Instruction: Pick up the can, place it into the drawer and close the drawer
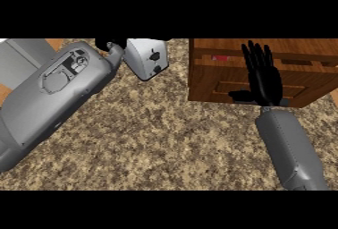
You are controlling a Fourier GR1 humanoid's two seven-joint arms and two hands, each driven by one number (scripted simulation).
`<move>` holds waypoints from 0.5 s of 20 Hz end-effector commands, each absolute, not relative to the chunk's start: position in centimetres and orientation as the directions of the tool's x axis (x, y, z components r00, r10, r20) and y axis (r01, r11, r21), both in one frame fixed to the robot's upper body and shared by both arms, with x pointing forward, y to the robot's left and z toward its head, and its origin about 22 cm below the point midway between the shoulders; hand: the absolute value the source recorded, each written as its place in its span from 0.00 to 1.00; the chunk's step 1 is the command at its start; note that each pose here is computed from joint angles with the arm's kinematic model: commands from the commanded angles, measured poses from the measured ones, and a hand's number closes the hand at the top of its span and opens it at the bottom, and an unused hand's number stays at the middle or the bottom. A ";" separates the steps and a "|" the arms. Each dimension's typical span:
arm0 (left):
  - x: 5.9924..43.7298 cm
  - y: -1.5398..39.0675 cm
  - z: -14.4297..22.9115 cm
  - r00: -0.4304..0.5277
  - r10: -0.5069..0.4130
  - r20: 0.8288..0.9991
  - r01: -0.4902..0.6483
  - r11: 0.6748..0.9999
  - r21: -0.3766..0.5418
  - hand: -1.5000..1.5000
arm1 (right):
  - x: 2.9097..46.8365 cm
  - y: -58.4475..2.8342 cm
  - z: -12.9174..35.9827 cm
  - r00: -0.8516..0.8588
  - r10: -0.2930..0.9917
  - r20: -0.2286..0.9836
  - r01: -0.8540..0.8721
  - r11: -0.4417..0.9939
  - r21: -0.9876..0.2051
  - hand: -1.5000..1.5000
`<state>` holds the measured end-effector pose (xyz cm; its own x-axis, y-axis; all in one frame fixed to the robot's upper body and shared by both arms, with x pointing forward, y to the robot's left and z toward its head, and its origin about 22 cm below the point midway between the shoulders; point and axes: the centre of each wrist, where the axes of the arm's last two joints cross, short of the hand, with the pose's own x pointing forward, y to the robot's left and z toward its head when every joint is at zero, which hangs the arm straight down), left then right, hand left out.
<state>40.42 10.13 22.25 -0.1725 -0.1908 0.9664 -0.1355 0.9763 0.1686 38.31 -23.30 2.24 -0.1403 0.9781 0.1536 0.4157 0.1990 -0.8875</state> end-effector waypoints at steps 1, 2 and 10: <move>39.3 11.2 20.5 -0.162 -0.192 0.968 -0.127 0.977 0.173 0.00 | 39.2 -22.4 0.1 -0.108 0.978 0.177 0.396 0.206 -0.895 0.00; 39.6 11.6 23.2 -0.155 -0.182 0.971 -0.135 0.978 0.161 0.00 | 40.6 -23.4 2.1 -0.102 0.979 0.178 0.411 0.205 -0.888 0.00; 37.8 13.2 19.3 -0.138 -0.196 0.971 -0.116 0.977 0.181 0.00 | 43.3 -22.0 4.1 -0.103 0.979 0.176 0.456 0.204 -0.866 0.00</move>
